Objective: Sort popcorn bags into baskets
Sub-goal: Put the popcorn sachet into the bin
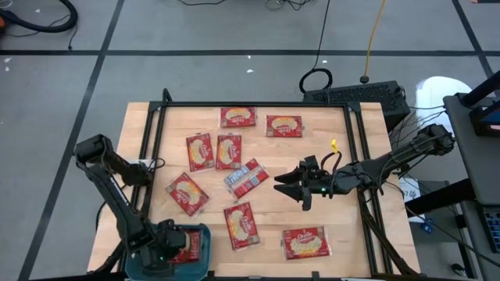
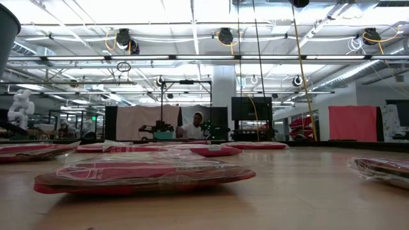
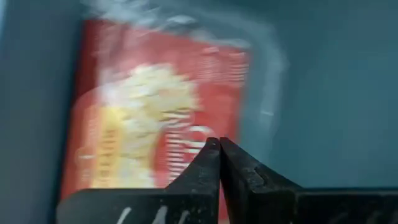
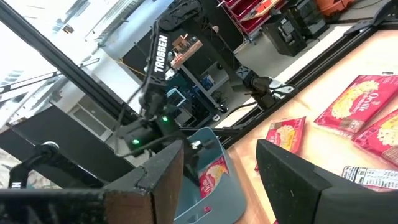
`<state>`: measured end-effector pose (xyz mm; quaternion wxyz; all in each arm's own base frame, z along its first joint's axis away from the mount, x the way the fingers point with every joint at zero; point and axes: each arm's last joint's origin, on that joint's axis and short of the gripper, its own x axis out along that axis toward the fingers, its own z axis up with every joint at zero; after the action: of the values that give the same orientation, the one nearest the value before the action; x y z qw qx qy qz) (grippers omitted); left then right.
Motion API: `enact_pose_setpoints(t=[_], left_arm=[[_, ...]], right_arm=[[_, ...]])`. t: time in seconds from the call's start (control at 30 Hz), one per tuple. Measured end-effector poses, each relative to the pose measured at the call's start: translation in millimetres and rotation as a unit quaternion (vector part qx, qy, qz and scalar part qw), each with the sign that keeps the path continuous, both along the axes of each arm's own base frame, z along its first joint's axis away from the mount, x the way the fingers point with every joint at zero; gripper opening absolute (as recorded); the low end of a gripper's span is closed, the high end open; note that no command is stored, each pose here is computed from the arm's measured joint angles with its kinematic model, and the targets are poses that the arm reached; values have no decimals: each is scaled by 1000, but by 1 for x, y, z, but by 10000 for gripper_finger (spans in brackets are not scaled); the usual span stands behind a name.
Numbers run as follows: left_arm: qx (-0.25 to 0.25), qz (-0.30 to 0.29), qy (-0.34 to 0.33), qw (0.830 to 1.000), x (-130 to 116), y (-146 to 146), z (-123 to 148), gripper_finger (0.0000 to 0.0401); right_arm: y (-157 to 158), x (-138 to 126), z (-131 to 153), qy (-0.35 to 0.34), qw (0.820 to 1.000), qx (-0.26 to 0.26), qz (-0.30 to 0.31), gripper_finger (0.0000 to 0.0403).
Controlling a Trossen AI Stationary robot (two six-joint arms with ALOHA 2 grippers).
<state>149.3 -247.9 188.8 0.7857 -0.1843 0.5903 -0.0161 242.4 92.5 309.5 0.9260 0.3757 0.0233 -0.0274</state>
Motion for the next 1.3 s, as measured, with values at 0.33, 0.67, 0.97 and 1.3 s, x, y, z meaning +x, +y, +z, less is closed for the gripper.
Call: enact_pose_setpoints(t=[0.33,0.67,0.97,1.3], left_arm=[[0,-17,10,1000,2,-5,-24,10],[-74,-54,39,995,2,-13,-16,16],[-127,-24,-39,991,-2,8,40,8],[-76,-30,-130,988,6,66,80,18]], right_arm=[[0,0,0,2,1000,0,-1,194],[-4,1,-3,15,1000,-7,-15,194],[-11,3,-3,7,997,49,-64,194],[-21,6,7,6,995,54,-84,194]])
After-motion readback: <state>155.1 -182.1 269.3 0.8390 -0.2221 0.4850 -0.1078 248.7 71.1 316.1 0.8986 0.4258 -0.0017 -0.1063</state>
